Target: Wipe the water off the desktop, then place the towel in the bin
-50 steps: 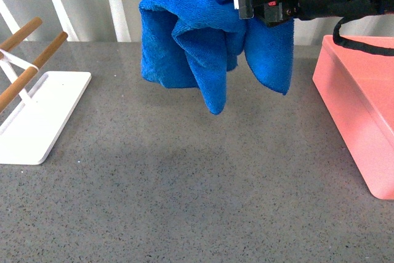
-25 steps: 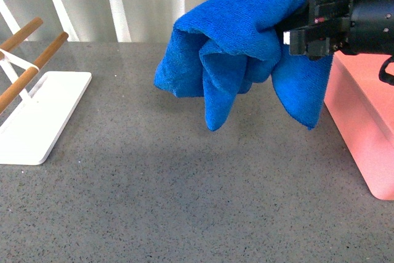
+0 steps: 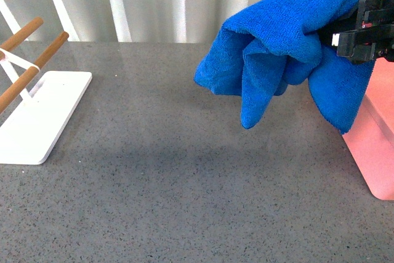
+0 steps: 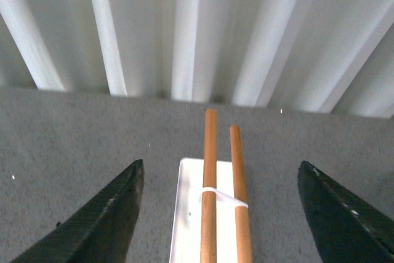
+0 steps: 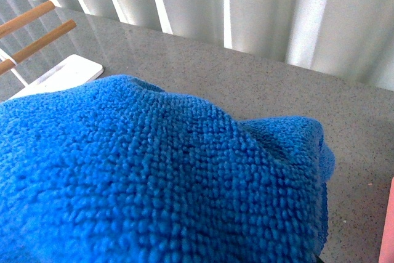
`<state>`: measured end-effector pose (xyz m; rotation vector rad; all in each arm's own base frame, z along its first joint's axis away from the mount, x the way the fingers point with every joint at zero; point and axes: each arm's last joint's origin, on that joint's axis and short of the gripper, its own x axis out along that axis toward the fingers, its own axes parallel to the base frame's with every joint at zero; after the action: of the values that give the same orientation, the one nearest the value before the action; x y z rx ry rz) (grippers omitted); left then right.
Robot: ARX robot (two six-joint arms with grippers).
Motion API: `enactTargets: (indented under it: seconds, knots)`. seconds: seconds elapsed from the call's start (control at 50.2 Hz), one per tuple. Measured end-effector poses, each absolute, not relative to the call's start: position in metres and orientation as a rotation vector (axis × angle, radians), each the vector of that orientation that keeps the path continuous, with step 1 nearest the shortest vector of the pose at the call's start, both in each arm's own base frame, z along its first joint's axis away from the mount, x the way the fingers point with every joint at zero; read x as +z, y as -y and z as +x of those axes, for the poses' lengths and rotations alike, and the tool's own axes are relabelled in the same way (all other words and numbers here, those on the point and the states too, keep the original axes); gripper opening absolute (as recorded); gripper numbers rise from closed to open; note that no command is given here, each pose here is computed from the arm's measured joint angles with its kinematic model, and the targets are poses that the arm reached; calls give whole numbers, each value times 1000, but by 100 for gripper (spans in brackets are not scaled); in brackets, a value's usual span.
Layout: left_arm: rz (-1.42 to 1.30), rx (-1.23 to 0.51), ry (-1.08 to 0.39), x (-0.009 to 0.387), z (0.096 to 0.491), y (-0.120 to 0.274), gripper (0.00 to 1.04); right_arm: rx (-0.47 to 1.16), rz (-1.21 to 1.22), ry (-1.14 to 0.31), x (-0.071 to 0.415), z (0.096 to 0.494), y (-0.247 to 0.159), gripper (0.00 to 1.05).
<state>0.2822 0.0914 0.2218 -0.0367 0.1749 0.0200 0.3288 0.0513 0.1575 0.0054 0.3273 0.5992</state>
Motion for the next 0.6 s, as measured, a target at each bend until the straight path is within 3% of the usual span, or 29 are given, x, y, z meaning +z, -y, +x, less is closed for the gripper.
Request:
enactTargets:
  seconds: [0.12, 0.319, 0.598]
  knots:
    - [10, 8, -4, 205, 239, -61, 50, 586, 5, -339, 155, 327, -50, 4]
    - [-1, 8, -12, 187, 202, -34, 7, 516, 15, -389, 147, 327, -42, 4]
    - [-4, 1, -11, 178, 174, -17, 4, 457, 0, -476, 129, 328, -48, 4]
